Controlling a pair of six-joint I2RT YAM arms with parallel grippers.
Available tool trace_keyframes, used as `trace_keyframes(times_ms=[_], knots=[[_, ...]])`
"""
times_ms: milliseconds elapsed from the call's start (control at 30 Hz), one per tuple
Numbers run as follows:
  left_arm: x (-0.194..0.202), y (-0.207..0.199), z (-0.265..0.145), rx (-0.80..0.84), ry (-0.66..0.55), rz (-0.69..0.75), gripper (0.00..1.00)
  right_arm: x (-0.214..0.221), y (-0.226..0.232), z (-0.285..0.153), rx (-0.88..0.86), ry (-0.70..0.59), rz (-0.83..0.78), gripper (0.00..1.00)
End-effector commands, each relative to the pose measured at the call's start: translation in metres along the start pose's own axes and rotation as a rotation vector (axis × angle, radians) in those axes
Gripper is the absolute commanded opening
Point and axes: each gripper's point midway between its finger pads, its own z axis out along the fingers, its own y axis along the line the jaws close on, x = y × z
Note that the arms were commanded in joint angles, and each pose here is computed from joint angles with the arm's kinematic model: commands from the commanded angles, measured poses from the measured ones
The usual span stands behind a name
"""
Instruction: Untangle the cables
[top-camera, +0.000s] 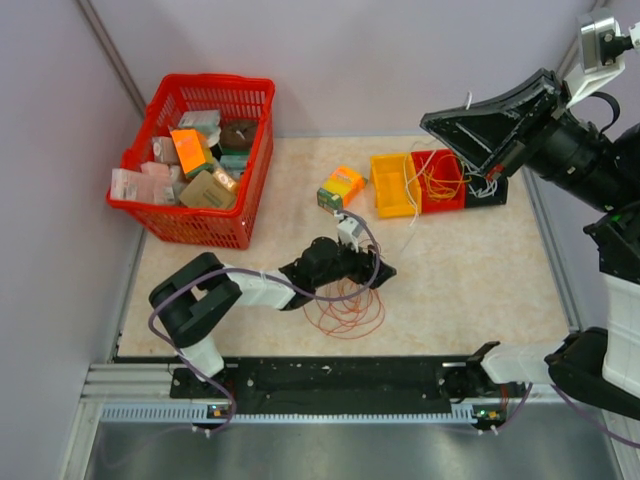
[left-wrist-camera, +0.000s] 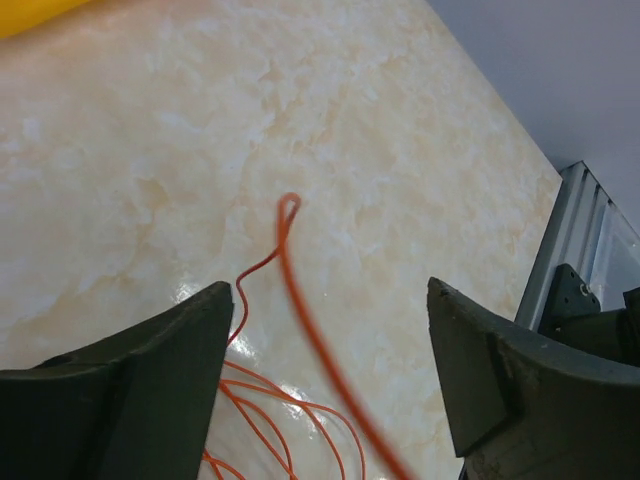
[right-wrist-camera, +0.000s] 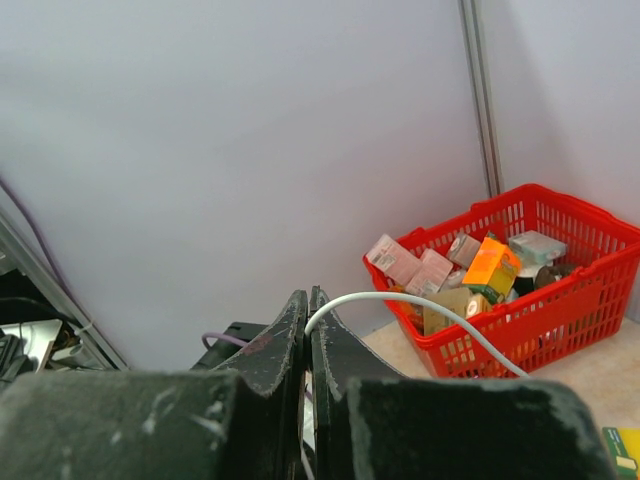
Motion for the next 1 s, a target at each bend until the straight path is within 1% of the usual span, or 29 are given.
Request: trace_keyframes(times_ms=[0, 167, 300, 367, 400, 467, 500, 600, 633, 700, 767, 833, 900, 967], knots=[[-0.026, -0.001, -0.009, -0.028, -0.086, 0.008, 0.87, -0.01, 0.01, -0.005, -0.027, -0.036, -0.005, 0.0], [-0.037, -0.008, 0.0, -0.001, -0.108, 0.001, 0.87, -0.013, 0.013, -0.01, -0.029, -0.043, -0.004, 0.0], [-0.05, -0.02, 0.017, 0.078, -0.155, 0.035, 0.89, -0.012, 0.013, -0.01, -0.029, -0.042, 0.0, 0.0], [-0.056, -0.022, 0.025, 0.096, -0.178, 0.054, 0.87, -0.009, 0.013, -0.009, -0.031, -0.034, 0.008, 0.0], [-0.06, -0.023, 0.029, 0.098, -0.194, 0.059, 0.82, -0.01, 0.014, -0.01, -0.033, -0.034, 0.007, 0.0], [-0.066, -0.021, 0.035, 0.098, -0.219, 0.071, 0.65, -0.01, 0.012, -0.011, -0.023, -0.038, 0.005, 0.0], [-0.068, -0.015, 0.038, 0.073, -0.22, 0.069, 0.55, -0.01, 0.012, -0.012, -0.017, -0.042, 0.002, 0.0], [-0.067, 0.017, 0.037, -0.064, -0.21, 0.041, 0.12, -0.012, 0.01, -0.016, -0.001, -0.052, -0.015, 0.0], [-0.062, 0.03, 0.035, -0.116, -0.189, 0.023, 0.05, -0.013, 0.01, -0.018, 0.006, -0.057, -0.025, 0.0], [-0.053, 0.046, 0.025, -0.179, -0.176, 0.007, 0.01, -0.016, 0.006, -0.022, 0.037, -0.071, -0.046, 0.0], [-0.046, 0.054, 0.011, -0.208, -0.178, -0.009, 0.0, -0.02, -0.008, -0.028, 0.121, -0.087, -0.095, 0.0], [-0.035, 0.056, -0.006, -0.22, -0.17, -0.032, 0.0, -0.027, -0.038, -0.042, 0.302, -0.104, -0.198, 0.0], [-0.02, 0.056, -0.025, -0.222, -0.149, -0.066, 0.0, -0.035, -0.095, -0.066, 0.621, -0.116, -0.315, 0.0], [-0.002, 0.06, -0.043, -0.238, -0.117, -0.109, 0.0, -0.039, -0.145, -0.091, 0.926, -0.082, -0.439, 0.0]])
